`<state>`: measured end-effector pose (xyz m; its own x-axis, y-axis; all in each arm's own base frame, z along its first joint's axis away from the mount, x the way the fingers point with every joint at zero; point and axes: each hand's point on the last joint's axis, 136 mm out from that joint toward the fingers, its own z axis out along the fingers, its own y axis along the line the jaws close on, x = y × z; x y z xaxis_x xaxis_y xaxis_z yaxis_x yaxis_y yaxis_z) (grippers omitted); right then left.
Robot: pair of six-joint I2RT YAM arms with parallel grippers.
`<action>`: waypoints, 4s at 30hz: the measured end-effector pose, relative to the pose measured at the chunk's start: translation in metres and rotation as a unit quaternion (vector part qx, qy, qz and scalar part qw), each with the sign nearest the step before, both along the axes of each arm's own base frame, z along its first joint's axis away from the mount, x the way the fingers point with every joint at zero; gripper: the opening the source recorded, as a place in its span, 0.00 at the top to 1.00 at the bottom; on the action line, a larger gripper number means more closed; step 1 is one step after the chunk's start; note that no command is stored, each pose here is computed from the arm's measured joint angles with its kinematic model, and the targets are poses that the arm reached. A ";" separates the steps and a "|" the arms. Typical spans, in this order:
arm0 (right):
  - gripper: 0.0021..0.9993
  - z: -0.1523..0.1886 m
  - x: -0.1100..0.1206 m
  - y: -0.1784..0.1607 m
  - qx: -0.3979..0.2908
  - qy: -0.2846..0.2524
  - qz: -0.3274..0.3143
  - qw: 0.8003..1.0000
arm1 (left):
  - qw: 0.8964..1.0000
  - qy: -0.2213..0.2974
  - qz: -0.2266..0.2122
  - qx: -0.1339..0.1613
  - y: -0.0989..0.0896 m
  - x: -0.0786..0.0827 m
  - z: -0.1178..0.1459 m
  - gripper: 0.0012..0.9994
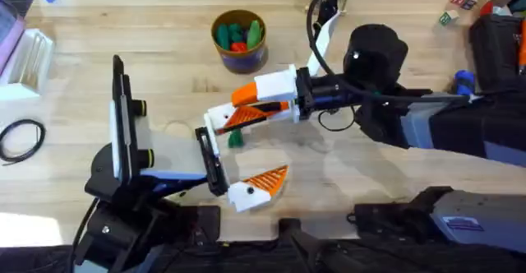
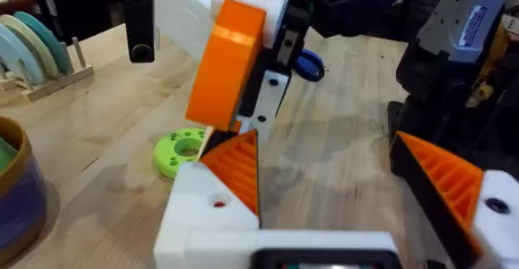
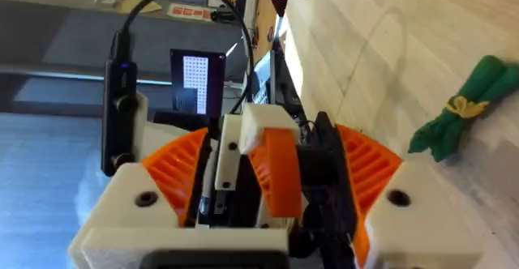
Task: Pick up the gripper from the table and insert it into the empty holder that is missing its gripper. Then pick up a screw, insert it into the mounting hole, and use the screwdriver to tighten it. Finally, clean up the table by picking up the vegetable and placing it into the bucket.
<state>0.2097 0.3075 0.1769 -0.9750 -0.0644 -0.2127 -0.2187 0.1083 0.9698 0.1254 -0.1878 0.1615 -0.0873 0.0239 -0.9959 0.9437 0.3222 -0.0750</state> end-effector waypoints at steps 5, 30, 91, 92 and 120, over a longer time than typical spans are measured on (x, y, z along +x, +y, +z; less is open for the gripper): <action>0.15 -0.015 0.003 -0.006 -0.025 0.015 -0.008 1.000 | 1.000 0.000 0.000 0.000 0.000 0.000 0.000 0.01; 0.14 -0.042 0.037 -0.126 -0.409 -0.143 -0.134 0.891 | 1.000 -0.001 -0.002 0.000 0.000 -0.001 0.000 0.01; 0.99 -0.095 0.060 -0.122 -0.597 -0.220 -0.039 0.771 | 1.000 -0.001 -0.002 0.000 0.000 -0.001 0.000 0.01; 0.99 -0.089 0.063 -0.120 -0.595 -0.224 -0.040 0.771 | 1.000 -0.001 -0.002 0.000 0.000 -0.001 0.000 0.01; 0.99 0.079 -0.023 0.012 -0.452 -0.466 0.114 0.752 | 1.000 -0.001 -0.002 0.000 0.000 -0.001 0.000 0.01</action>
<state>0.1867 0.3191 0.2557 -0.3713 -0.7368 -0.5651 -0.8708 0.4876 -0.0636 0.1248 -0.1879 0.1615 -0.0846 0.0249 -0.9961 0.9450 0.3189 -0.0722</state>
